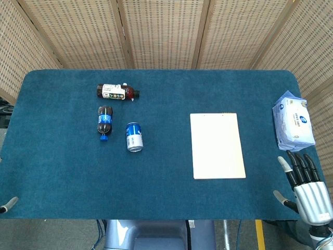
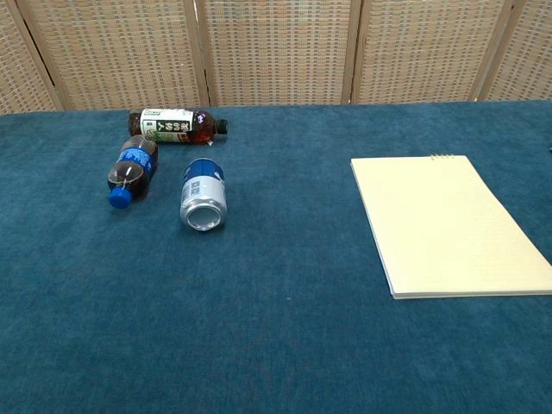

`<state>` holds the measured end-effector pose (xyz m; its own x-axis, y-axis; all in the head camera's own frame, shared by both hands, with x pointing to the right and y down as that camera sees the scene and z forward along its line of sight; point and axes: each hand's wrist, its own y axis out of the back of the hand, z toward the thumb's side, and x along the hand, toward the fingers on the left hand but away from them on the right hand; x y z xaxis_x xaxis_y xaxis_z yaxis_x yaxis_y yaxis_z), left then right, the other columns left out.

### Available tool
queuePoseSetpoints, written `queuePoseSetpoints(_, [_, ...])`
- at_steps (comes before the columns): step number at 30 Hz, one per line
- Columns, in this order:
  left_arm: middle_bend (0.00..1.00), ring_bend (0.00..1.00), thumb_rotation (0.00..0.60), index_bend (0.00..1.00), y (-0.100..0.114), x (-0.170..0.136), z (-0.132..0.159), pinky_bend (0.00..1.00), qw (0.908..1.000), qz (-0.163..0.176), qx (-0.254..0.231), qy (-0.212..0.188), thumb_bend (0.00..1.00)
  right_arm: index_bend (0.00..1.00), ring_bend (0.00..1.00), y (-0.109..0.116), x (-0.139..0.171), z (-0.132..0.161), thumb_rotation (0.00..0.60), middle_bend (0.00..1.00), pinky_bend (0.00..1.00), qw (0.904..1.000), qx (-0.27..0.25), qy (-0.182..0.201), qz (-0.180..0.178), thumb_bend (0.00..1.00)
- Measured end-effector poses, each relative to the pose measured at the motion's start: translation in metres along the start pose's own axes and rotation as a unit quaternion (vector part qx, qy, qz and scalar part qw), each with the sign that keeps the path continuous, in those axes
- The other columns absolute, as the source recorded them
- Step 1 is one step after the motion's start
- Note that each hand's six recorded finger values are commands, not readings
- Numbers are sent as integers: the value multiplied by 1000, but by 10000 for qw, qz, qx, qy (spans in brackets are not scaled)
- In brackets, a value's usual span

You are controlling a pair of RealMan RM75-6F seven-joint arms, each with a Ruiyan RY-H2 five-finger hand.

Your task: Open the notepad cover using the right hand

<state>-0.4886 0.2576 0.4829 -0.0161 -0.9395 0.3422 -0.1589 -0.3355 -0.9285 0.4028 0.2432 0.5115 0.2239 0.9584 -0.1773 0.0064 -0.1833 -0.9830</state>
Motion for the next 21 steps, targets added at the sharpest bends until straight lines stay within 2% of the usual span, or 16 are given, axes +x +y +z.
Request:
queuePoseSetpoints(6, [0, 0, 600, 0, 1, 0, -1, 0, 10000, 2, -23, 7, 0, 5, 0, -4, -1, 1, 600, 0, 0, 10000, 19, 26, 66, 0])
queuePoseSetpoints(13, [0, 0, 600, 0, 0, 1, 1, 0, 10000, 8, 11, -20, 0, 5, 0, -17, -9, 5, 600, 0, 0, 9992, -16, 222, 333, 0])
queuePoseSetpoints(14, [0, 0, 600, 0, -1, 1, 2, 0, 10000, 0, 23, -19, 0, 5, 0, -21, -11, 6, 600, 0, 0, 9988, -12, 277, 405, 19])
queuePoseSetpoints(21, [0, 0, 600, 0, -3, 4, 2, 0, 10000, 8, 82, 53, 0, 54, 0, -59, -37, 13, 600, 0, 0, 9904, 159, 855, 1078, 359])
